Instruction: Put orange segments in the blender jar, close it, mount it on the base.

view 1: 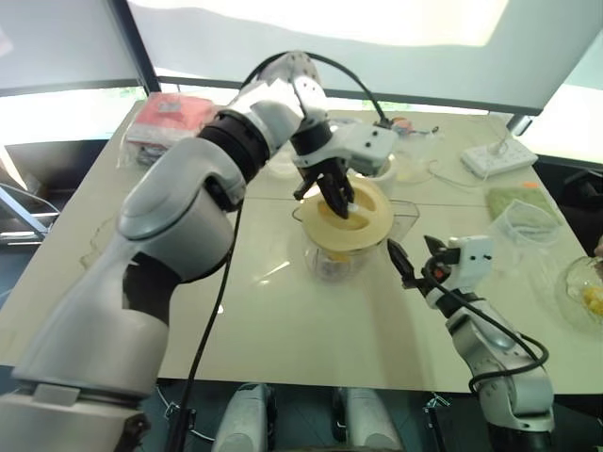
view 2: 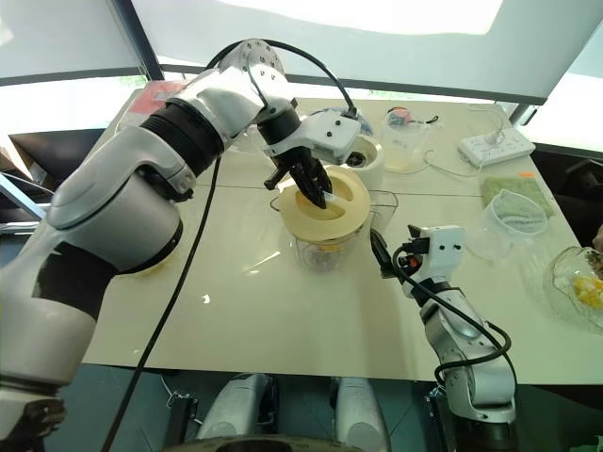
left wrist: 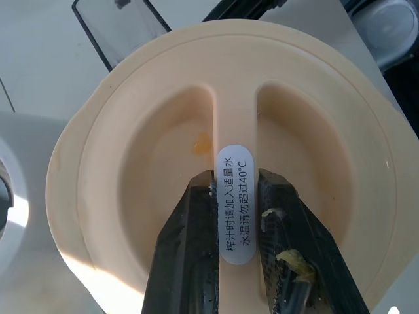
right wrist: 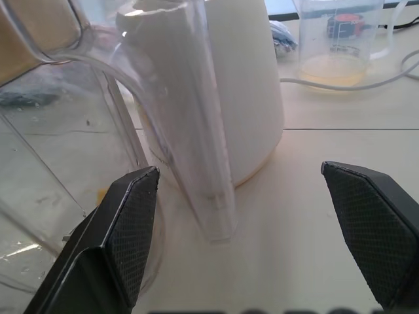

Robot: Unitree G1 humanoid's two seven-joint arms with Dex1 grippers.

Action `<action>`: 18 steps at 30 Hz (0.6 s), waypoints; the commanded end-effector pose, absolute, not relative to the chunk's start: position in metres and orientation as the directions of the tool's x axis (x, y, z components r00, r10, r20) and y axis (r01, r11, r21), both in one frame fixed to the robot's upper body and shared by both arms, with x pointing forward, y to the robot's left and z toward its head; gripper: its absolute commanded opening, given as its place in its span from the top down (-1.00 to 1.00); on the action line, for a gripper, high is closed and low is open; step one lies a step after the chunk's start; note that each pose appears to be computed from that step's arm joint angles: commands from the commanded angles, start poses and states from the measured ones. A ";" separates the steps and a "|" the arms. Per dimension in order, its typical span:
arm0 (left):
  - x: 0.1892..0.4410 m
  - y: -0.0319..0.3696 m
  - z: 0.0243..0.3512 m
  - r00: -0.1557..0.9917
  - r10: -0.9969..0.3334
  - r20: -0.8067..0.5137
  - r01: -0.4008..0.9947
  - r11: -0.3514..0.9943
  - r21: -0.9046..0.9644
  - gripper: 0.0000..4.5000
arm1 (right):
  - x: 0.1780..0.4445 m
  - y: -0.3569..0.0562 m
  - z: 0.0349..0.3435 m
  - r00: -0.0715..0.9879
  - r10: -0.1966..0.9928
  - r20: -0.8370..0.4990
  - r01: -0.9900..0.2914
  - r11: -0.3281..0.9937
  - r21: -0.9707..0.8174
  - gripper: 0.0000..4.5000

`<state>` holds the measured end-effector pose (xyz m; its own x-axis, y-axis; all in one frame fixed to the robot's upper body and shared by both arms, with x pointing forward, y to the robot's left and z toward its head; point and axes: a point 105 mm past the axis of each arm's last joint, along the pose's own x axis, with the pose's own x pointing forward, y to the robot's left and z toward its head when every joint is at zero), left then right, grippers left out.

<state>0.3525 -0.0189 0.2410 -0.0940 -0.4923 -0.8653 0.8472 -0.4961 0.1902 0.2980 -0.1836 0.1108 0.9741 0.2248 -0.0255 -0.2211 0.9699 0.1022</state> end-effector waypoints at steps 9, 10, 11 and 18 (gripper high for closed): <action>0.342 -0.007 0.220 -0.205 -0.494 -0.845 0.839 -0.534 0.109 0.89 | 0.327 -0.178 0.112 0.967 0.255 0.016 -0.255 0.966 0.026 -0.60; 0.342 -0.006 0.219 -0.206 -0.491 -0.846 0.839 -0.534 0.105 0.89 | 0.327 -0.178 0.109 0.965 0.261 0.008 -0.261 0.965 0.016 -0.46; 0.342 -0.004 0.218 -0.208 -0.489 -0.847 0.841 -0.532 0.100 0.89 | 0.327 -0.178 0.107 0.966 0.260 0.002 -0.260 0.965 0.010 -0.25; 0.343 0.001 0.215 -0.219 -0.495 -0.841 0.858 -0.508 0.076 0.89 | 0.328 -0.169 0.108 0.964 0.266 0.017 -0.267 0.964 0.016 0.60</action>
